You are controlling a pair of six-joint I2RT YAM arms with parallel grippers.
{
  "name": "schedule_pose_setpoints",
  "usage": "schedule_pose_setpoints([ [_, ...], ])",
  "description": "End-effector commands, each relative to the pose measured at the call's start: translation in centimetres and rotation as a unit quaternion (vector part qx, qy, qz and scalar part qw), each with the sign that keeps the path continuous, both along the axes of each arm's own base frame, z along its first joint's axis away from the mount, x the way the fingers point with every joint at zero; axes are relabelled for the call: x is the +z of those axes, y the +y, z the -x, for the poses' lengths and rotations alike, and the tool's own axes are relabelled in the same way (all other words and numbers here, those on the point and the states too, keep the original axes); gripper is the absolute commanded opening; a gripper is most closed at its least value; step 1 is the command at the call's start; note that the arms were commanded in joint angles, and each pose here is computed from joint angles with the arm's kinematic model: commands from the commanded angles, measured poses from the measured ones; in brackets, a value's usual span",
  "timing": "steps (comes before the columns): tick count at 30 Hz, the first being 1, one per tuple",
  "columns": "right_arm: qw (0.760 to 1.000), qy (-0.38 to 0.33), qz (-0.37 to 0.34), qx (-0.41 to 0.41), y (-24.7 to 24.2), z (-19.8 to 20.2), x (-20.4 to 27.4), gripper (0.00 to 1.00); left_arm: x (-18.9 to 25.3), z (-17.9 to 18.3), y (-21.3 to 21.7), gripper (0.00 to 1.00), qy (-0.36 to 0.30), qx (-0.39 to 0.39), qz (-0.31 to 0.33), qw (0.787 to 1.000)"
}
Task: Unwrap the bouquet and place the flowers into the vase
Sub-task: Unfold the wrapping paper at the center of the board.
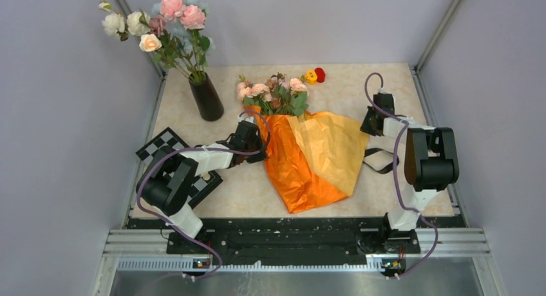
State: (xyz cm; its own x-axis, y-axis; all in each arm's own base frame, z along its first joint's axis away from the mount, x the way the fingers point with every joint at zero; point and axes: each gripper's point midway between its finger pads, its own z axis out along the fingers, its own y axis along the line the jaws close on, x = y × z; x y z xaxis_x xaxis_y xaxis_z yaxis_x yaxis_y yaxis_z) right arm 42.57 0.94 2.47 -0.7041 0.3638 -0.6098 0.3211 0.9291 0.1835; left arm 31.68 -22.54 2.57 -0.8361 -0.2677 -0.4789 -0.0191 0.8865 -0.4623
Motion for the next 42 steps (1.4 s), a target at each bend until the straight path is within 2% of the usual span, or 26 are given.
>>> schedule_pose_setpoints([
  [1,1.000,0.017,0.011,-0.009,-0.9,1.5,0.3,0.00,0.0,0.4,0.8,0.00,0.001,0.009,-0.007,1.000],
  [8,0.999,-0.015,0.028,-0.020,-2.1,1.2,4.2,0.00,0.4,0.3,0.8,0.00,-0.001,0.010,-0.002,1.000],
  [11,1.000,-0.014,0.015,-0.009,-2.4,1.2,4.5,0.15,0.4,0.4,0.7,0.00,-0.001,0.008,0.000,1.000],
  [16,1.000,0.001,-0.019,0.020,-1.1,1.5,3.5,0.48,0.4,0.5,0.6,0.00,0.002,0.006,0.005,1.000],
  [19,0.999,0.005,-0.019,0.031,-1.0,1.5,2.7,0.58,0.8,0.0,0.3,0.00,-0.009,0.007,0.013,1.000],
  [31,0.998,0.016,0.020,0.062,-1.6,-0.3,1.3,0.54,1.0,0.0,0.1,0.00,-0.008,0.003,0.016,1.000],
  [36,0.995,0.040,0.067,0.062,-2.0,-0.1,0.7,0.54,1.1,-0.1,0.0,0.00,-0.010,0.003,0.017,1.000],
  [42,0.990,0.065,0.092,0.089,-0.2,0.6,-0.3,0.54,1.2,-0.2,0.0,0.00,-0.010,0.004,0.017,1.000],
])
